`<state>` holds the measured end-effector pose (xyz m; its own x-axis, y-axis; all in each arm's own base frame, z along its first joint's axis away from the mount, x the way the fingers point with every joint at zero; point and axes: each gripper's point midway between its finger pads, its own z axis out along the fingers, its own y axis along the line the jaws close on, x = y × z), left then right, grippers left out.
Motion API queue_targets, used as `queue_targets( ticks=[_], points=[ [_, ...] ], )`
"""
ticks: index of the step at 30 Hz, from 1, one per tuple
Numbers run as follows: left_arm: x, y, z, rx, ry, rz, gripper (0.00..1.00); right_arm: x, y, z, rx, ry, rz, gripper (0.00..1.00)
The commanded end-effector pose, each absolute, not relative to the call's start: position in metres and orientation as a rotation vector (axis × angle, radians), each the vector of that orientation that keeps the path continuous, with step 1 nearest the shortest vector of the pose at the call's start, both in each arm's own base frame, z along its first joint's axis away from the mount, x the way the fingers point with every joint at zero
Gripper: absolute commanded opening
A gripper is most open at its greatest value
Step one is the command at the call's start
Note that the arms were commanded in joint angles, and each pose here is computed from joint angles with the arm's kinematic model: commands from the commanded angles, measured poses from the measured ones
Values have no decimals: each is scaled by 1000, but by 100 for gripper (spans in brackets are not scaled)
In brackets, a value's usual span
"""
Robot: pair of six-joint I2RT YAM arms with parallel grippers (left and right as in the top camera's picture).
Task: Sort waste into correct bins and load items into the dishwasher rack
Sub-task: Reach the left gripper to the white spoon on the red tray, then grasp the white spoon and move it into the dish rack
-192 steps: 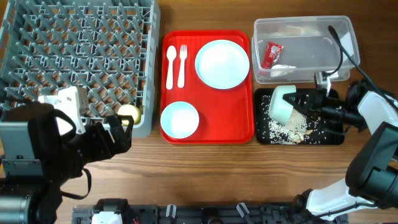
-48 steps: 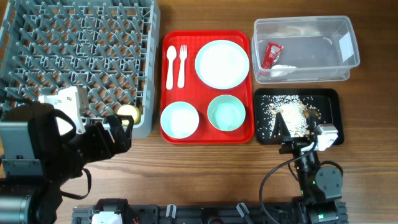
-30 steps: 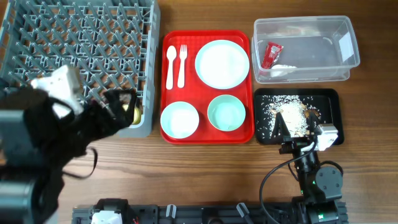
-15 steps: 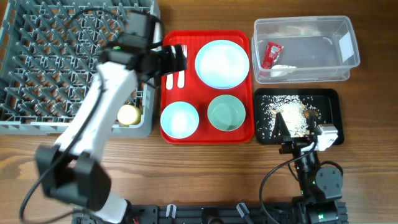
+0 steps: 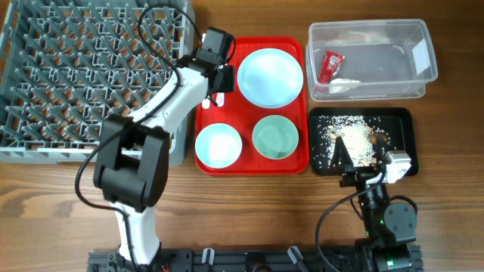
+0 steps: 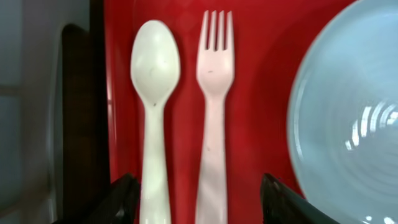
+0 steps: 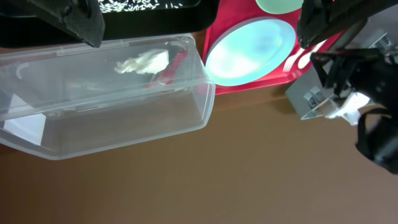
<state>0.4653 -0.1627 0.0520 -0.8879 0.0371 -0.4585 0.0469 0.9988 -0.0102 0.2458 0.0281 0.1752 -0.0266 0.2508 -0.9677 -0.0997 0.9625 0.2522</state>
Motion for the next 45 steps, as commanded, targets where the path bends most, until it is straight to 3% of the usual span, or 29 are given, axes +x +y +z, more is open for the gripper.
queue_targets(
  ticks=[1,7,15,24,29,35,42,45],
  points=[
    [468,-157,55,0,2652,-23,66,246,23,179,126,1555,252,100],
    [469,-155,50,-3,2648,-1,66,246,23,179,125,1555,251,100],
    [482,-145,23,-42,2639,53,48,246,23,179,125,1555,251,100],
    [485,-140,0,-49,2651,93,45,246,23,179,125,1555,251,100],
    [485,-142,-6,-45,2661,80,32,246,23,179,125,1555,251,100],
    [478,-141,-8,-58,2690,89,4,246,23,179,126,1555,251,100],
    [481,-141,18,-72,2655,49,4,246,23,179,126,1555,251,100],
    [482,-150,50,-65,2614,-37,4,246,23,179,126,1556,251,100]
  ],
)
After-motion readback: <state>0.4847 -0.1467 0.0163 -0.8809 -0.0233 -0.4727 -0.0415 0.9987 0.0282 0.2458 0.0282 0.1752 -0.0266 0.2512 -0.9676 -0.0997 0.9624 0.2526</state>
